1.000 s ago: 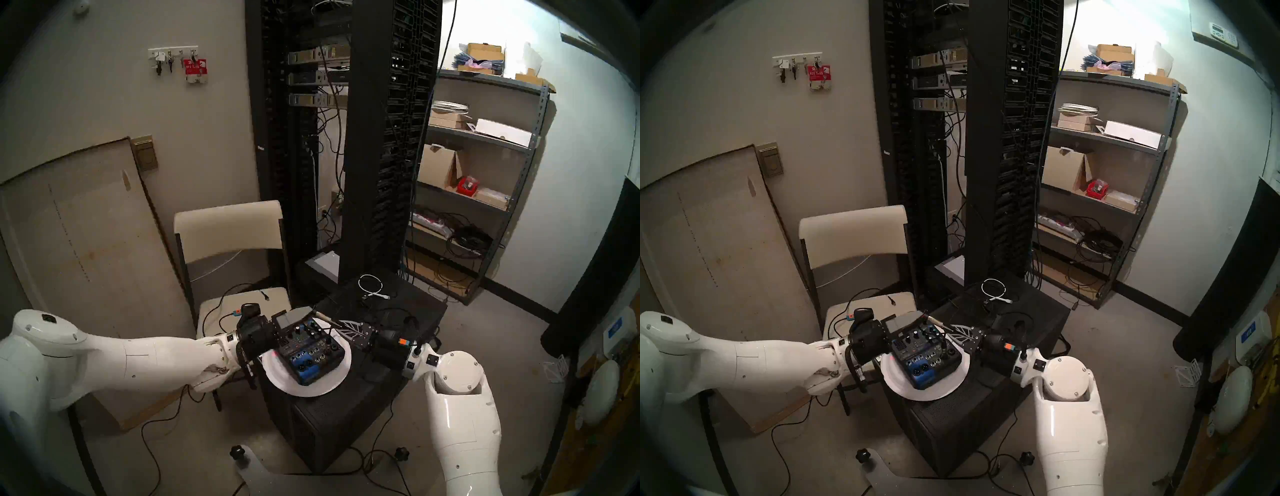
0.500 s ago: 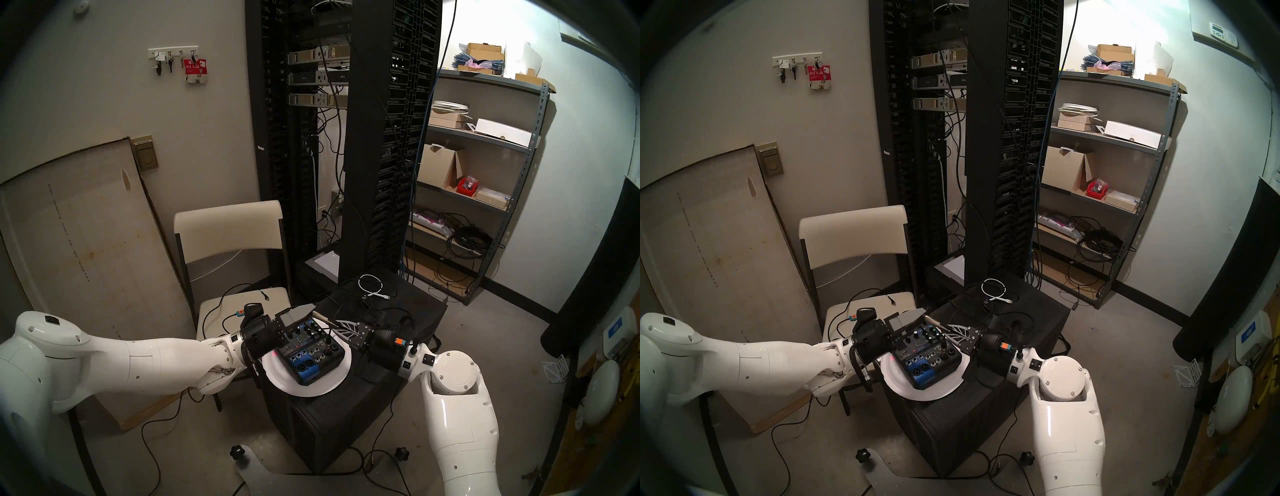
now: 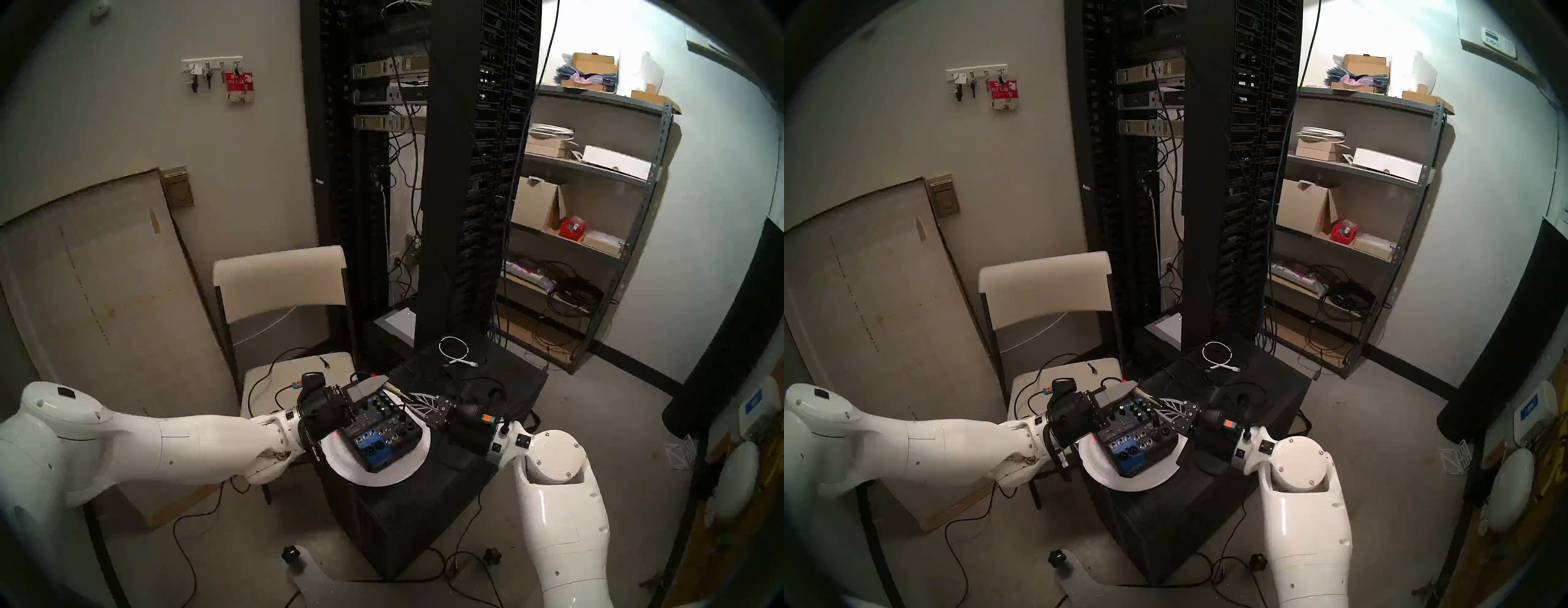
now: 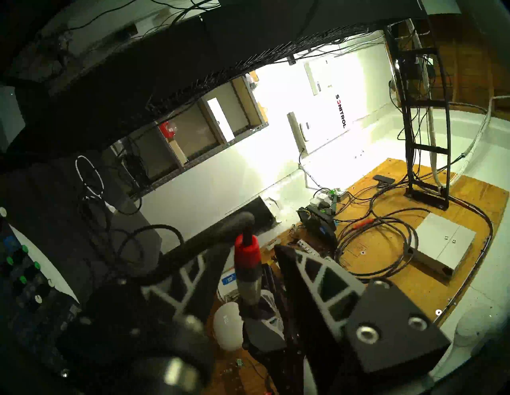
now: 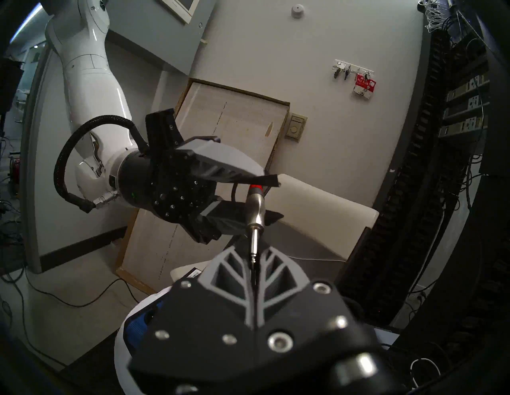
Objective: Insert aux cable
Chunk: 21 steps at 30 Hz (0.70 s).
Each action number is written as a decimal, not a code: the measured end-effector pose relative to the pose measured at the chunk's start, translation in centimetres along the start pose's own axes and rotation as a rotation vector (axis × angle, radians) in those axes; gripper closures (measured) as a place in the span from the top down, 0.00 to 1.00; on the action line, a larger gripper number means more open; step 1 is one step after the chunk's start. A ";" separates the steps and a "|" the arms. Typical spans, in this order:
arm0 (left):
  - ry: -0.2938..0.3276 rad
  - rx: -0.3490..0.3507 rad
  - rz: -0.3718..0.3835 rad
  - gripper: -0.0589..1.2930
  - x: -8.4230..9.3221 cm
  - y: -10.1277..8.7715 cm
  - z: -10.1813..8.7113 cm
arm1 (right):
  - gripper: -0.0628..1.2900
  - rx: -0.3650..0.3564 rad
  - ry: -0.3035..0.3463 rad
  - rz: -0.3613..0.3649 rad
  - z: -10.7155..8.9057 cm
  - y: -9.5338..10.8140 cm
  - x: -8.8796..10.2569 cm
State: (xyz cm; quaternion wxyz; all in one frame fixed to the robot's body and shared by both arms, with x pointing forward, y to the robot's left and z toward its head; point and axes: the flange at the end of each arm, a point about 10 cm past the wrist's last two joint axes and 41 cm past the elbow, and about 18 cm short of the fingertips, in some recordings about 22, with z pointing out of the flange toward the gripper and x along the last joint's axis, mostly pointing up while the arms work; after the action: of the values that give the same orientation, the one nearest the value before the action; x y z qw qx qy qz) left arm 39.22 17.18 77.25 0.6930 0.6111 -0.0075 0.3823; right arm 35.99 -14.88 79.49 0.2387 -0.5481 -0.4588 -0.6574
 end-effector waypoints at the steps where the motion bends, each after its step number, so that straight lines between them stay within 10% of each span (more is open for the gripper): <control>1: 0.000 -0.001 -0.001 0.52 0.0 0.0 0.0 | 0.03 0.002 0.002 0.001 0.1 -0.1 0.0; 21: 0.010 0.013 0.016 0.42 -0.3 -0.1 0.1 | 0.03 0.004 0.010 0.002 0.5 -0.4 0.2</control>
State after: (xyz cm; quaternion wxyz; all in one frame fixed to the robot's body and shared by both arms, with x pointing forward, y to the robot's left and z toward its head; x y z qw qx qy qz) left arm 39.12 16.97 77.10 0.6858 0.6138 -0.0065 0.3909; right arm 35.91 -14.24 79.51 0.2425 -0.5448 -0.4584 -0.6590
